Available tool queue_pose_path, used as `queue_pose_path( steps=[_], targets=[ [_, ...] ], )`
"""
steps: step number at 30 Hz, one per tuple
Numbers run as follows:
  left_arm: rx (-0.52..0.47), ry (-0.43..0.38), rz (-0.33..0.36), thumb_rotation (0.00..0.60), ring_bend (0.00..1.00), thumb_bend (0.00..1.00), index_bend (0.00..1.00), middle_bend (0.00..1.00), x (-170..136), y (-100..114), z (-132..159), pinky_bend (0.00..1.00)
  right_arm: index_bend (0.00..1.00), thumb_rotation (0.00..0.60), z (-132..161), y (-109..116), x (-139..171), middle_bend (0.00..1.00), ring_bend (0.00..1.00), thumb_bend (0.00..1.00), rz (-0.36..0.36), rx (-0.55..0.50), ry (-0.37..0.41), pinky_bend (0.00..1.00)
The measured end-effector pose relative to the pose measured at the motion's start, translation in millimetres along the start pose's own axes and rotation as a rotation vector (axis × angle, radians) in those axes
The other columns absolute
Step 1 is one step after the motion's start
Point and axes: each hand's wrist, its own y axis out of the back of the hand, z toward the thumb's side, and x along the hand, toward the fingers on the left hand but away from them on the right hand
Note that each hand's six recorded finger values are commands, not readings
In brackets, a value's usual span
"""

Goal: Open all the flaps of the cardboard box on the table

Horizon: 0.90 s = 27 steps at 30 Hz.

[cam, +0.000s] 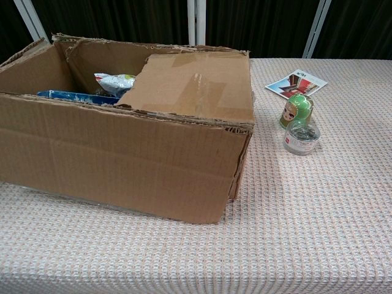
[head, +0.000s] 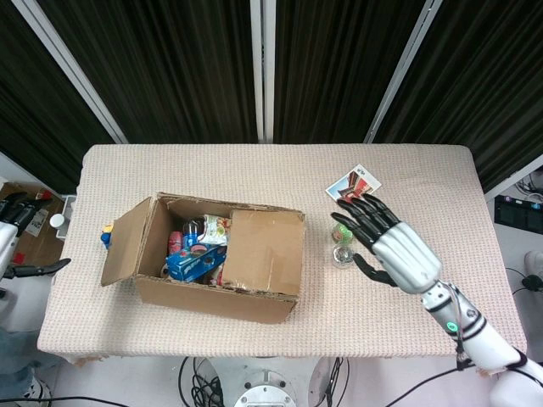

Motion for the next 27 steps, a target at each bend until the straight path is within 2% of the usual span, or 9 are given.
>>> queue_pose_path(
  steps=[3,5,9,13,17,23,27],
  targets=[
    [-0.001,0.027,0.004,0.287,0.13,0.00,0.16,0.24,-20,-6,-8,0.29,0.00,0.600,21,-8,-40,0.01,0.00,0.72,0.103,0.025,0.056,0.00],
    [-0.003,0.040,0.004,0.288,0.13,0.00,0.16,0.24,-30,-9,-12,0.29,0.00,0.600,38,-12,-66,0.04,0.00,0.79,0.154,0.038,0.093,0.00],
    [-0.013,0.061,0.002,0.282,0.13,0.00,0.16,0.24,-48,-14,-18,0.29,0.05,0.600,74,-18,-111,0.09,0.00,0.90,0.204,0.059,0.160,0.00],
    [-0.016,0.070,0.011,0.283,0.13,0.00,0.16,0.24,-60,-13,-21,0.29,0.11,0.600,109,-31,-144,0.12,0.00,0.93,0.252,0.072,0.205,0.00],
    [-0.020,0.075,0.018,0.281,0.13,0.00,0.16,0.24,-68,-12,-24,0.29,0.16,0.600,143,-53,-168,0.14,0.00,0.96,0.318,0.093,0.228,0.00],
    [-0.037,0.076,0.016,0.282,0.13,0.00,0.16,0.24,-76,-14,-25,0.29,0.22,0.600,175,-90,-186,0.17,0.00,0.97,0.409,0.173,0.212,0.00],
    [-0.046,0.075,0.010,0.278,0.13,0.00,0.16,0.24,-79,-17,-26,0.29,0.24,0.600,177,-110,-189,0.18,0.00,0.98,0.439,0.254,0.173,0.00]
  ],
)
